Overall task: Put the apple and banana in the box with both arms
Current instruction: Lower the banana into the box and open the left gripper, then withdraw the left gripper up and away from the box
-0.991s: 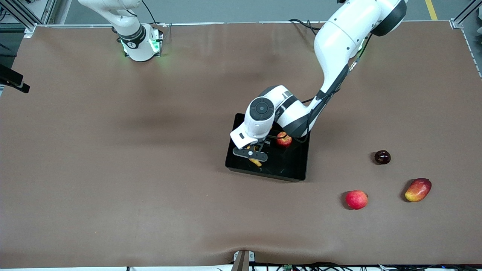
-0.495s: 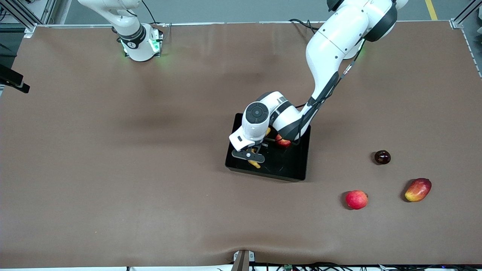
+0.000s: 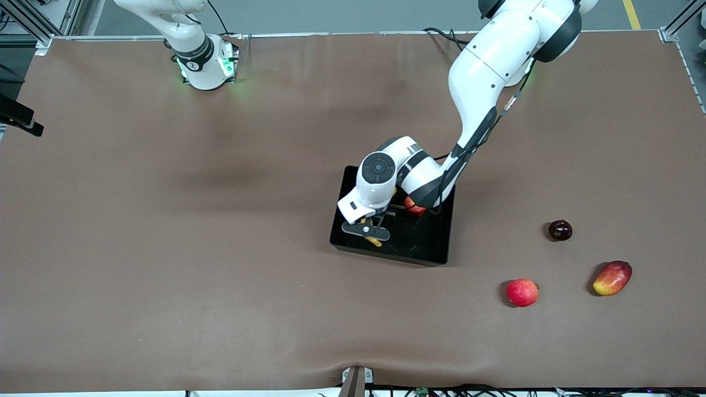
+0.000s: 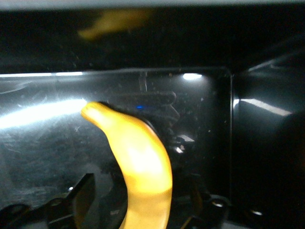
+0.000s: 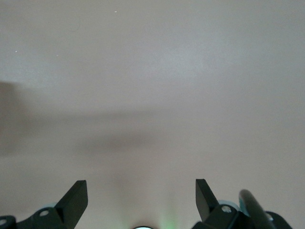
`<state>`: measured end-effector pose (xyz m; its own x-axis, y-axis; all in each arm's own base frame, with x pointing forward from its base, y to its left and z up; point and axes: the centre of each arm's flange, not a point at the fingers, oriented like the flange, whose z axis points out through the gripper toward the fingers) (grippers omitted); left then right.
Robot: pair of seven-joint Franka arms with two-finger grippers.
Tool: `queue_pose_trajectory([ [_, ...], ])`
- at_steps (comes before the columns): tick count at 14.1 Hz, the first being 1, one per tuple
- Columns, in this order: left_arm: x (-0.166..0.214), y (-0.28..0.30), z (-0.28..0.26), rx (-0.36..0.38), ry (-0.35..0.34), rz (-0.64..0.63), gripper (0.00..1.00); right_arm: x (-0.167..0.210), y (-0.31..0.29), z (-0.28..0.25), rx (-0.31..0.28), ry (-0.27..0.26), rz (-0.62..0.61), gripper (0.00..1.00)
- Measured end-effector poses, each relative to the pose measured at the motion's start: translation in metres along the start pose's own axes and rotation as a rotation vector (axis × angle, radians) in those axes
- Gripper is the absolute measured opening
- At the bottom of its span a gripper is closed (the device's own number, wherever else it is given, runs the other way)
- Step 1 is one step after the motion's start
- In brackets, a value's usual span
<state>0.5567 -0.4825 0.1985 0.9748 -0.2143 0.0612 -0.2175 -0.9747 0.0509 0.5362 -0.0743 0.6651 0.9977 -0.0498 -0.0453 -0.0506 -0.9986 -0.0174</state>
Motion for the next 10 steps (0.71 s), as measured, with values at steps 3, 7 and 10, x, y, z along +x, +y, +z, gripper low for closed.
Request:
queue_pose_trajectory([
  [3, 0.02, -0.011, -0.041, -0.01, 0.056, -0.024, 1.0, 0.0, 0.0, 0.0, 0.0, 0.0, 0.0, 1.0],
  [7, 0.054, -0.07, -0.136, 0.02, 0.12, -0.106, 1.0, 0.0, 0.0, 0.0, 0.0, 0.0, 0.0, 1.0],
  [10, 0.067, -0.127, -0.204, 0.047, 0.14, -0.151, 1.0, 0.0, 0.0, 0.0, 0.0, 0.0, 0.0, 1.0],
])
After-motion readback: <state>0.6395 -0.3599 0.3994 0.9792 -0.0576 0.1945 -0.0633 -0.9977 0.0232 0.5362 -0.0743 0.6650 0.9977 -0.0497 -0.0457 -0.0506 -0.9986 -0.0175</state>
